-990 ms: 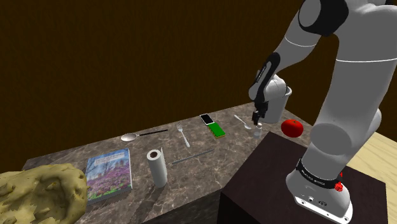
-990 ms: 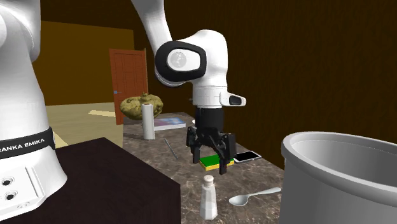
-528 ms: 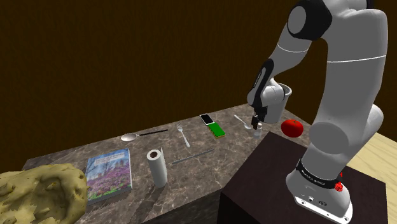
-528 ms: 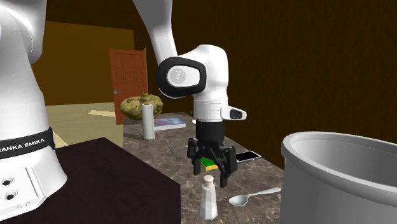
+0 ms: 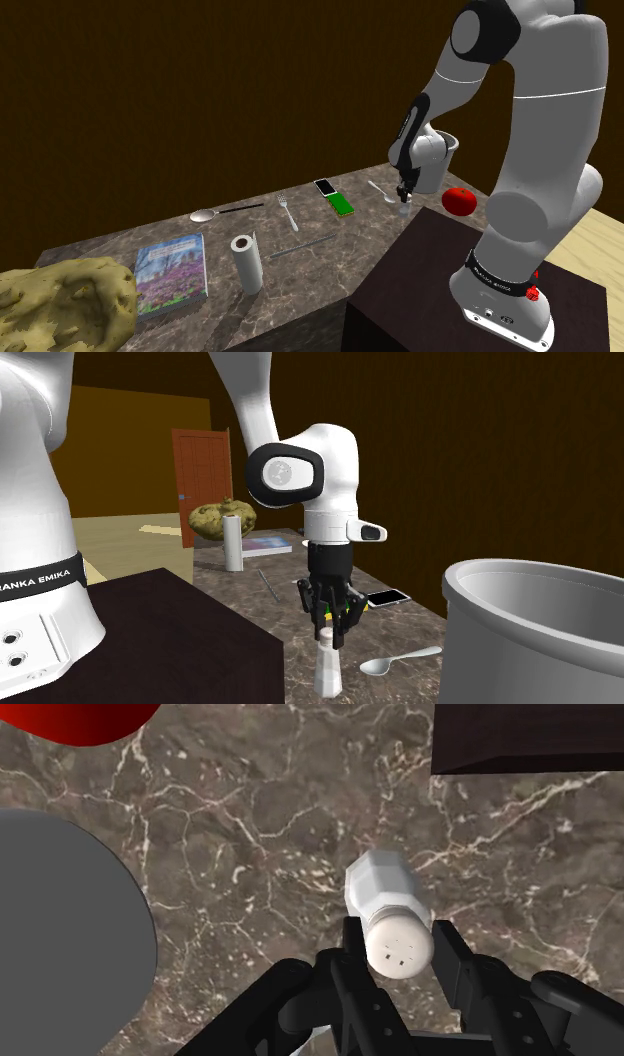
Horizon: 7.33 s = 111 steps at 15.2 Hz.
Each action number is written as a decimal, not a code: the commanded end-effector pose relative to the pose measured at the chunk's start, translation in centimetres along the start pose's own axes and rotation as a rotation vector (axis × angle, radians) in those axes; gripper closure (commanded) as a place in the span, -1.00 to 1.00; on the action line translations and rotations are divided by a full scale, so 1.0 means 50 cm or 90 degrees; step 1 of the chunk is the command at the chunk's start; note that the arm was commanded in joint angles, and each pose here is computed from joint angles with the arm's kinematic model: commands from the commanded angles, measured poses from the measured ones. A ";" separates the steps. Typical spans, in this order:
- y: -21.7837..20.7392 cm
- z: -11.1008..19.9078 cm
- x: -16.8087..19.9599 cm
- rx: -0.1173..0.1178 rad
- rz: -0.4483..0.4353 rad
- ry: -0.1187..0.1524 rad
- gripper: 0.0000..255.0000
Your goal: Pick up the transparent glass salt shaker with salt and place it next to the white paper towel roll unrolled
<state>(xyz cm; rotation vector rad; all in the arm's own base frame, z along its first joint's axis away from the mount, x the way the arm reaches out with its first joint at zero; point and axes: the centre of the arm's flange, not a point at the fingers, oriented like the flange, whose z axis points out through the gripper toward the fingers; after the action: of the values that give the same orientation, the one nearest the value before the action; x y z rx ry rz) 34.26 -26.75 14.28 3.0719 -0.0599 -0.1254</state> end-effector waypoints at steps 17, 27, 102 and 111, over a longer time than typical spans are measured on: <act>0.007 -0.094 -0.008 0.000 0.000 0.000 1.00; 0.014 -0.199 -0.016 0.000 0.000 0.000 1.00; -1.010 -0.645 0.048 0.000 0.000 0.000 1.00; -1.246 -0.663 0.069 0.000 0.000 0.000 1.00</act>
<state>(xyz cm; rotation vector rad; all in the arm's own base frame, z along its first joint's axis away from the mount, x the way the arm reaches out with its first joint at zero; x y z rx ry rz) 42.56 36.35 42.69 3.0718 -0.0571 -0.1257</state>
